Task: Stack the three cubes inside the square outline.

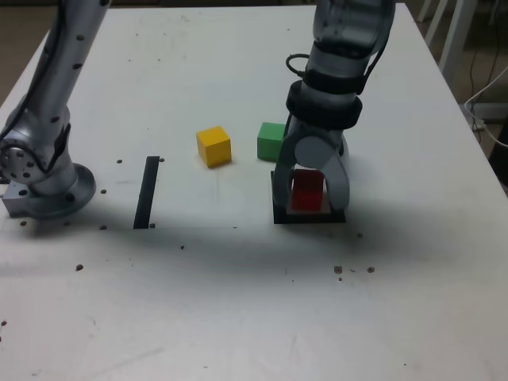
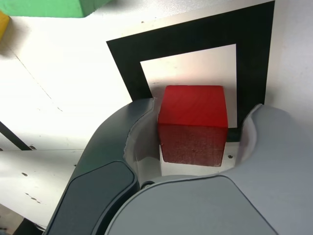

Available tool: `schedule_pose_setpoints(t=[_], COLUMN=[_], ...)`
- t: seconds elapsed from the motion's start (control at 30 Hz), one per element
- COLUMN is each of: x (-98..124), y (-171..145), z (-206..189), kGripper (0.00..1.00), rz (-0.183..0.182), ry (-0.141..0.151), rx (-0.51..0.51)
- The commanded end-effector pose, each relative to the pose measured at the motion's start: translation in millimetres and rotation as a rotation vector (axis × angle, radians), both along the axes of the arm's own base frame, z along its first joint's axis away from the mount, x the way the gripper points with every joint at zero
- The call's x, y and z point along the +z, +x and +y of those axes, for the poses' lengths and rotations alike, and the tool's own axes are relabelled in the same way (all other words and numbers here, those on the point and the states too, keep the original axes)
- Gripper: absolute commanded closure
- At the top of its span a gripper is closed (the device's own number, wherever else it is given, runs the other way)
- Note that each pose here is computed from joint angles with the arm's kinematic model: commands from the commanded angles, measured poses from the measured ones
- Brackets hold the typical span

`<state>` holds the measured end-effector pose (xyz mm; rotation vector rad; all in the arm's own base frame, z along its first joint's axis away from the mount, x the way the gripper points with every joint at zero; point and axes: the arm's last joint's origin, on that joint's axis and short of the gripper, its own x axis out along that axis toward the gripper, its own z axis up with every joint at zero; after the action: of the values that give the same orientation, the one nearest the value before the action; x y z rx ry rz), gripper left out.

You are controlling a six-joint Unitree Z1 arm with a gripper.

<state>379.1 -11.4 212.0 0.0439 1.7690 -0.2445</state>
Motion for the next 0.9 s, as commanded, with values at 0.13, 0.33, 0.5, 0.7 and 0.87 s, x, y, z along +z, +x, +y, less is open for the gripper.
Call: schedule_pose_setpoints(t=[0.13,0.33,0.5,0.7,0.87], x=[24,48,57,59,58], y=[-20,-52,-78,-102,-117], z=[5,15,24,36,43], kGripper=[0.01,0.01,0.01,0.01,0.01], rz=[-0.038,-0.064,-0.057,-0.033,-0.007], ry=[0.047,0.109,0.131,0.137,0.140], rx=[0.031,0.085,0.139,0.198,0.241])
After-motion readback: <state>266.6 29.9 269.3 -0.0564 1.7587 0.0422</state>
